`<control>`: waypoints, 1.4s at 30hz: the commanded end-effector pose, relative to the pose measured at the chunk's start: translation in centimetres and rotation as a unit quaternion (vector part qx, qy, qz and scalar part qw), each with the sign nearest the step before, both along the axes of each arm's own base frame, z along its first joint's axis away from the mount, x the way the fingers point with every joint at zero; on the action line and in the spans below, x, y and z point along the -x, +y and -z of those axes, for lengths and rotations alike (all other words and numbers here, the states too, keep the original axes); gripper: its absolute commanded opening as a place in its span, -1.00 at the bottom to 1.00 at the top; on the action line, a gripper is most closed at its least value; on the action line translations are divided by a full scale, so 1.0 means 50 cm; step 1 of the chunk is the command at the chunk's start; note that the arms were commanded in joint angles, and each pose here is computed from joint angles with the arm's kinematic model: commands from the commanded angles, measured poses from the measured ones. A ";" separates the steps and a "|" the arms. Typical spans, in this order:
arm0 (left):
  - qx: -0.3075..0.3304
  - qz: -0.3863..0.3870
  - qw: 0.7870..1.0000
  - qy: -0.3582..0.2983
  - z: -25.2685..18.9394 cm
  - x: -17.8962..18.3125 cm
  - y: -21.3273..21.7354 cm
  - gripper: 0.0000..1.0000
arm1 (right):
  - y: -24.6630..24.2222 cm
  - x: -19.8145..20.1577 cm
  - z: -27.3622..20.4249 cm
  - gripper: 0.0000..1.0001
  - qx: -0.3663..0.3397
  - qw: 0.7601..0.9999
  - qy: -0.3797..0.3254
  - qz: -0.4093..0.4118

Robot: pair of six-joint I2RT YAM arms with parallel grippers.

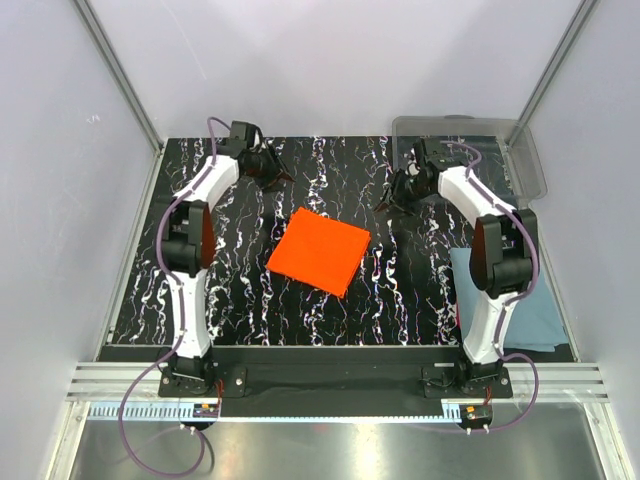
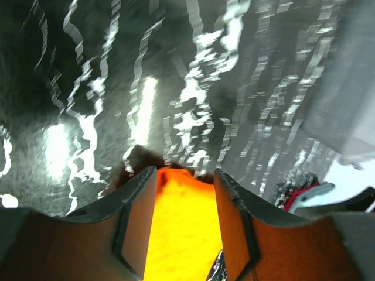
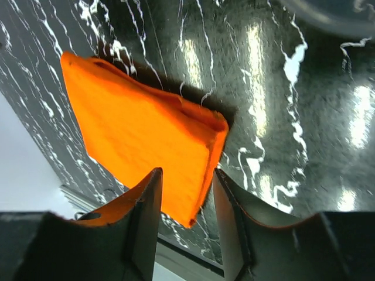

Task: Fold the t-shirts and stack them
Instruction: Fold the tshirt

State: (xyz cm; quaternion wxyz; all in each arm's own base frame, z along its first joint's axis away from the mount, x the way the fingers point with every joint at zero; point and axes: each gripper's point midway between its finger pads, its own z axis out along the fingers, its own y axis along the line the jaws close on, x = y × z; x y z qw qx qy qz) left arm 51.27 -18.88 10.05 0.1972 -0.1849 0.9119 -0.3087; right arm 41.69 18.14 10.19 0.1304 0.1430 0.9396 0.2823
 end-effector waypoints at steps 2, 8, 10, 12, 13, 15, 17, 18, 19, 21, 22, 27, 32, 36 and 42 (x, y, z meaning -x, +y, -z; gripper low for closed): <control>0.030 0.058 0.992 -0.109 -0.178 0.020 -0.025 0.00 | -0.018 0.042 -0.066 -0.06 0.033 0.998 -0.045 -0.041; 0.064 0.116 0.985 -0.115 -0.178 0.150 -0.053 -0.12 | 0.040 0.126 -0.062 -0.06 0.019 0.995 -0.049 -0.090; 0.093 0.131 0.979 -0.123 -0.162 0.173 -0.077 -0.17 | 0.081 0.147 -0.061 -0.11 0.002 0.993 -0.051 -0.109; 0.131 0.140 0.976 -0.102 -0.132 0.201 -0.102 -0.25 | 0.127 0.155 -0.057 -0.24 -0.037 0.991 -0.054 -0.117; 0.143 0.143 0.971 -0.126 -0.129 0.186 -0.111 -0.28 | 0.160 0.169 -0.069 -0.37 -0.087 0.986 -0.050 -0.135; 0.177 0.142 0.967 -0.114 -0.099 0.191 -0.120 -0.35 | 0.208 0.169 -0.061 -0.50 -0.164 0.977 -0.044 -0.128; 0.222 0.142 0.958 -0.117 -0.082 0.171 -0.130 -0.42 | 0.258 0.204 -0.066 -0.56 -0.221 0.962 -0.021 -0.157; 0.236 0.136 0.955 -0.117 -0.072 0.163 -0.123 -0.45 | 0.279 0.211 -0.053 -0.57 -0.227 0.958 -0.016 -0.174; 0.249 0.138 0.948 -0.141 -0.082 0.148 -0.122 -0.49 | 0.307 0.242 -0.053 -0.57 -0.237 0.950 -0.005 -0.205; 0.261 0.129 0.948 -0.126 -0.064 0.143 -0.117 -0.51 | 0.325 0.267 -0.026 -0.61 -0.239 0.945 0.020 -0.220; 0.261 0.131 0.948 -0.128 -0.059 0.144 -0.117 -0.51 | 0.338 0.295 -0.012 -0.63 -0.242 0.940 0.033 -0.237; 0.236 0.136 0.958 -0.093 0.020 0.151 -0.109 -0.50 | 0.329 0.340 0.048 -0.67 -0.240 0.939 0.065 -0.239; 0.218 0.148 0.962 -0.069 0.093 0.144 -0.104 -0.51 | 0.304 0.369 0.097 -0.67 -0.221 0.944 0.079 -0.232; 0.159 0.145 0.976 -0.025 0.146 0.151 -0.077 -0.51 | 0.283 0.383 0.120 -0.67 -0.200 0.952 0.086 -0.215; 0.090 0.157 0.980 -0.079 0.000 0.178 -0.039 -0.21 | 0.265 0.401 0.095 -0.64 -0.196 0.957 0.078 -0.199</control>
